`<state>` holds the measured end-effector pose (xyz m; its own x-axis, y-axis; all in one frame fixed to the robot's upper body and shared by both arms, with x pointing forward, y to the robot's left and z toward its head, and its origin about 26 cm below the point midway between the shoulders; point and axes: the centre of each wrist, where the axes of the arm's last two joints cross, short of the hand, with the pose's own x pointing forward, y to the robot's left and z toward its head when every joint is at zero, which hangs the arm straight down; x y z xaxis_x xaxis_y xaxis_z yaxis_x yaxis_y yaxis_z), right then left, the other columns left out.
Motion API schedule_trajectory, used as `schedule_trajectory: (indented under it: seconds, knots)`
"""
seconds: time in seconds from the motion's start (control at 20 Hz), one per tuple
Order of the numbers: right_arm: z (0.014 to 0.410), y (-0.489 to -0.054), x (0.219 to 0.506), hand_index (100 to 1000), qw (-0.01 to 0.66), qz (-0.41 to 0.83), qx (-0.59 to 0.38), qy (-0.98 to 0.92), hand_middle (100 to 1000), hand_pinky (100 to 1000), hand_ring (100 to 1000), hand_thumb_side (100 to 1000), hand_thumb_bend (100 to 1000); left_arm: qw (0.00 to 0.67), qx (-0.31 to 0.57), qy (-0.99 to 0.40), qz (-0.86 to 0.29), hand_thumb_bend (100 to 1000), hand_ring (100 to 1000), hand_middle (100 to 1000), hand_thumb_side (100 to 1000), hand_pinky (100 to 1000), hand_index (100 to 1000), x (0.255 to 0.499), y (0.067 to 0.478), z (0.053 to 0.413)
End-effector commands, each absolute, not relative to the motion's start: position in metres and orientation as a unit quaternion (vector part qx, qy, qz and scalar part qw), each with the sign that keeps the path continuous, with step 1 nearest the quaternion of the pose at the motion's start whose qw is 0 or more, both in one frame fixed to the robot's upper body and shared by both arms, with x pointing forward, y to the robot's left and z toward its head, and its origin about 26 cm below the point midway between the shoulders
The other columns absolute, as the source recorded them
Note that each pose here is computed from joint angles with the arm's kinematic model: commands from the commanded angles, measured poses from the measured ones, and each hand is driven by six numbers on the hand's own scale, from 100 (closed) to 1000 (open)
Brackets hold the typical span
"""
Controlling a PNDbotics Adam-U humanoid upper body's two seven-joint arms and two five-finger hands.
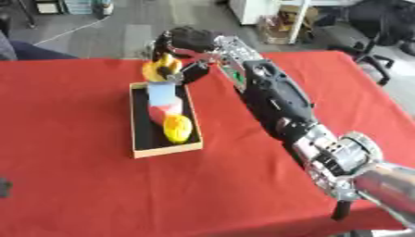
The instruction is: Pick up objects on the table and place them in the box.
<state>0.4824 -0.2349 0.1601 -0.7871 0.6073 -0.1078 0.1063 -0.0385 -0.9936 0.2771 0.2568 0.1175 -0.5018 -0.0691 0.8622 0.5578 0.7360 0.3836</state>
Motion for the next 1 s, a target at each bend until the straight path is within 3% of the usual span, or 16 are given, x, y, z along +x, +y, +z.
schedule_trajectory:
  seconds: [0.05, 0.35, 1.0]
  knots:
    - [0.1816, -0.2395, 0.4836, 714, 0.171, 0.664, -0.284, -0.67, 573, 764, 756, 271, 100, 0.463, -0.148, -0.808, -0.333, 100, 542, 557, 823, 673, 843, 0.2776, 0.2561, 0.1251]
    - [0.1818, -0.2401, 0.4835, 795, 0.172, 0.667, -0.283, -0.667, 648, 777, 777, 280, 100, 0.463, -0.147, -0.809, -0.331, 100, 542, 556, 822, 673, 843, 0.2775, 0.2565, 0.1254]
    - [0.1813, -0.242, 0.4831, 865, 0.179, 0.697, -0.298, -0.627, 758, 814, 834, 324, 100, 0.463, -0.144, -0.81, -0.33, 100, 543, 556, 821, 673, 843, 0.2773, 0.2574, 0.1257]
